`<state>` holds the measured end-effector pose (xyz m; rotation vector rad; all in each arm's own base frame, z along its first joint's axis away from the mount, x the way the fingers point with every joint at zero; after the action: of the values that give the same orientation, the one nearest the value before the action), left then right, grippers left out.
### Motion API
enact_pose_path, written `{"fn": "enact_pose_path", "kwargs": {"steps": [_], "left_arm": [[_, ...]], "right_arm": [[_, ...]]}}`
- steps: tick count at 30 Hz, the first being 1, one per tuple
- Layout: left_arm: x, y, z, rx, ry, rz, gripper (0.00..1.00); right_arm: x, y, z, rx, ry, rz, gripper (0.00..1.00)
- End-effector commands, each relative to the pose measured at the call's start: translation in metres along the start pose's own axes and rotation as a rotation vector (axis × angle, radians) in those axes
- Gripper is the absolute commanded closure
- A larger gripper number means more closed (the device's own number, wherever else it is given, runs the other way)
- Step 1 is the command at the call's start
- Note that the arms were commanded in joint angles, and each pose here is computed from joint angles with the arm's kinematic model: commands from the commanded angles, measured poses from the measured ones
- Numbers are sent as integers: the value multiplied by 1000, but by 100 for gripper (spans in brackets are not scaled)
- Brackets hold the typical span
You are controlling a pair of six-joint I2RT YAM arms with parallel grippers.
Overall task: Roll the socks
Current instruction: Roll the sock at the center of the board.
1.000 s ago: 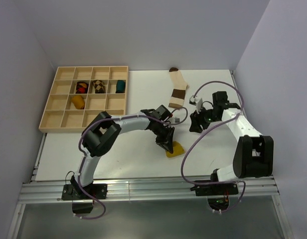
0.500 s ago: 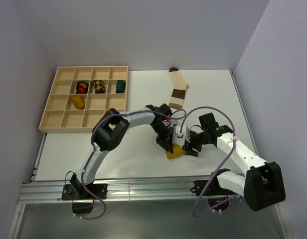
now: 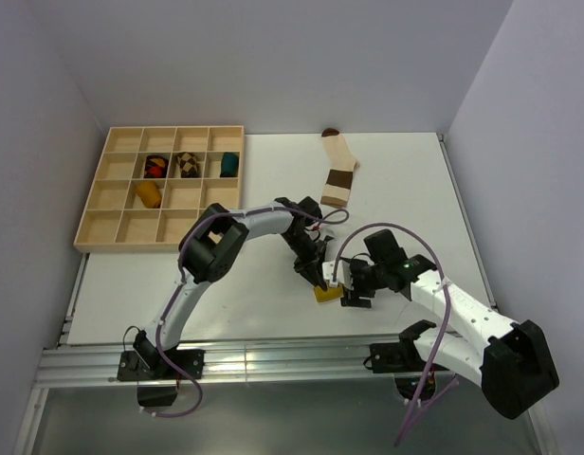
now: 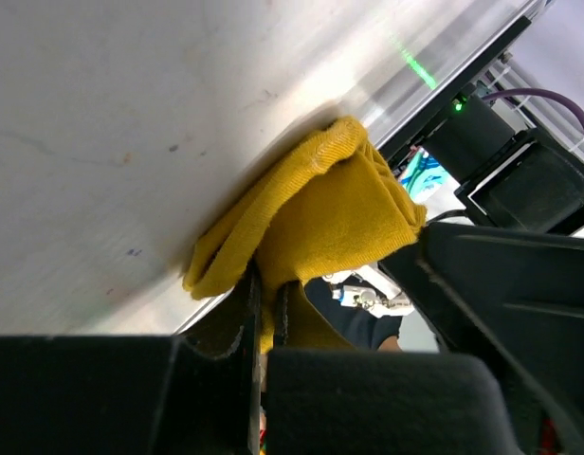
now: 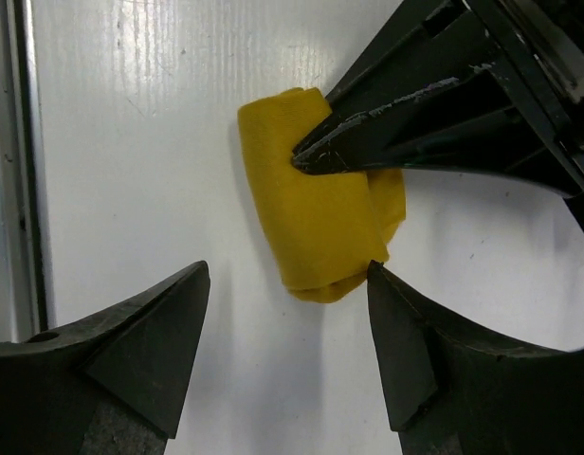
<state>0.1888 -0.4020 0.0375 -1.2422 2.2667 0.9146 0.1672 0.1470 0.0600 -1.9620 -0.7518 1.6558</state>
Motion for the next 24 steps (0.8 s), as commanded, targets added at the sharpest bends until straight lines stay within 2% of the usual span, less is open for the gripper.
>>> {"fn": "enact_pose_path", "kwargs": {"steps": [1,16,22,24], "left_arm": [[9,-22,52,-30,-163,-60,100],[9,-30,53,-29,-141,-56,99],[7,-28,44,-5,-94,-46,94],[7,-25,43,-2,-83,-40,92]], "right_arm": [[4,-8,-17,-99,83,-5,25],[29,0,-17,-245,154,68,26],[38,6,-18,-227,124,107,34],[41,9,-19,-219,116,122,40]]}}
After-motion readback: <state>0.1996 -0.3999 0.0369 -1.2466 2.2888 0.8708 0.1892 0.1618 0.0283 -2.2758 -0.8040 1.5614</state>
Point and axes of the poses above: each gripper's point midway between its finger pads, its own x axis out along the fingers, its own z axis along the line the jaws close on, y = z × x, the point moved 1 cm from there along -x, back along the fingers, and after that the axes turned 1 degree about x, right-handed, at the moved point
